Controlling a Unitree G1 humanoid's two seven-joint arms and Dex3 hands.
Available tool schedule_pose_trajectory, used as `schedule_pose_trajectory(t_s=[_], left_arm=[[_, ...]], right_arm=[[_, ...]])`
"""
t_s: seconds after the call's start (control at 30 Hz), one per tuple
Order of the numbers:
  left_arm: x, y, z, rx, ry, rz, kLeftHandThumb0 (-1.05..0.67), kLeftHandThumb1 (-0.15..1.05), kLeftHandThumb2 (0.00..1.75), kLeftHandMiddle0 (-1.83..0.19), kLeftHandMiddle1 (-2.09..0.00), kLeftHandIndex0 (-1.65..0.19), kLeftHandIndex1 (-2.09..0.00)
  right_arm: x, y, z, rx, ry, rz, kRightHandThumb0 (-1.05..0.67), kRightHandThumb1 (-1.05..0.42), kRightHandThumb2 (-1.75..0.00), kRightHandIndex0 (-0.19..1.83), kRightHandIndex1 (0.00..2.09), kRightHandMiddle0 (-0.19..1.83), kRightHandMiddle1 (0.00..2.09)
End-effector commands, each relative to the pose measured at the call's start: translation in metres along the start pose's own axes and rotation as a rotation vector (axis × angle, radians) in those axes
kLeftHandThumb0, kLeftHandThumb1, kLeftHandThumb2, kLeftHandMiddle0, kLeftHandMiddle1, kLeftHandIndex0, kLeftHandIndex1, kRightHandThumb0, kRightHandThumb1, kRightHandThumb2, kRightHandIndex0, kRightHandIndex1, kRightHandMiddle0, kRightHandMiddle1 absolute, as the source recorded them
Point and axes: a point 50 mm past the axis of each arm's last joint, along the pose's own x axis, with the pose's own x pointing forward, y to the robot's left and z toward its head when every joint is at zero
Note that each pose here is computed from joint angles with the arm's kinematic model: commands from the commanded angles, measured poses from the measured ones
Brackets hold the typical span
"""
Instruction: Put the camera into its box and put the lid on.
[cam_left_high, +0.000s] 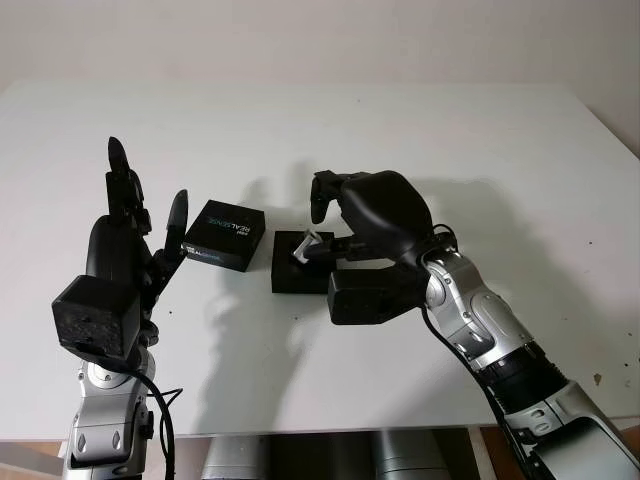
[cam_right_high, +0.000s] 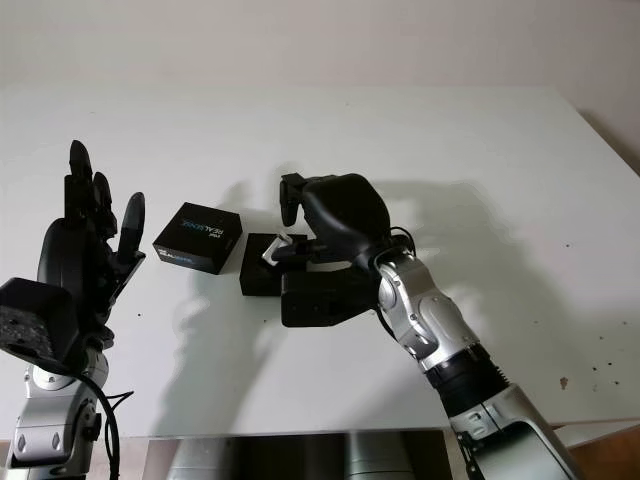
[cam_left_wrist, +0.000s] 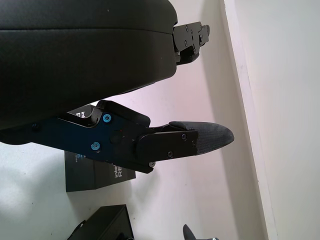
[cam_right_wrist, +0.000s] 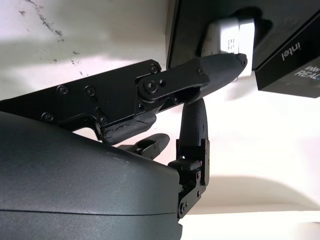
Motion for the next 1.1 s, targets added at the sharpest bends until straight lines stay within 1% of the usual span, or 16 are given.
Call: schedule_pose_trajectory(t_s=[0.0, 0.43, 0.6, 0.8, 0.97, 1.07], left_arm=[[-0.0004, 0.0020, 0.0025, 0.007, -0.009, 0.004, -0.57, 1.05, 0.46, 0.14, -0.06, 0.16, -0.02], [0.0003, 0.0016, 0.0024, 0.014, -0.012, 0.009, -0.56, 1.05, 0.46, 0.14, -0.06, 0.17, -0.03], [0.0000, 0.0019, 0.0020, 0.021, -0.008, 0.011, -0.57, 1.05, 0.47, 0.14, -0.06, 0.17, -0.03], [-0.0012, 0.0026, 0.0024, 0.022, -0.011, 0.010, -0.56, 1.05, 0.47, 0.14, -0.06, 0.17, -0.03], [-0.0010, 0.0024, 0.0022, 0.022, -0.005, 0.011, -0.57, 1.05, 0.47, 0.14, -0.06, 0.16, -0.03], [-0.0009, 0.0024, 0.0022, 0.019, -0.007, 0.006, -0.57, 1.05, 0.47, 0.15, -0.05, 0.17, -0.03]], right_arm=[[-0.0001, -0.0073, -0.0019, 0.012, 0.001, -0.023, -0.41, -1.00, -0.05, 0.54, 0.07, 0.37, 1.32], [-0.0034, -0.0074, 0.0033, 0.023, -0.024, 0.025, -0.44, -1.01, -0.05, 0.55, 0.06, 0.38, 1.28], [-0.0034, -0.0079, 0.0035, 0.000, -0.009, 0.049, -0.51, -1.03, -0.06, 0.54, 0.05, 0.37, 1.35], [-0.0041, -0.0073, 0.0037, 0.004, 0.015, 0.046, -0.50, -1.01, -0.05, 0.50, 0.04, 0.33, 1.41], [-0.0050, -0.0075, 0.0033, -0.048, 0.025, 0.054, -0.50, -1.00, -0.05, 0.48, 0.03, 0.28, 1.36], [-0.0053, -0.0087, 0.0035, -0.063, 0.023, 0.058, -0.50, -1.01, -0.05, 0.46, 0.03, 0.26, 1.29]])
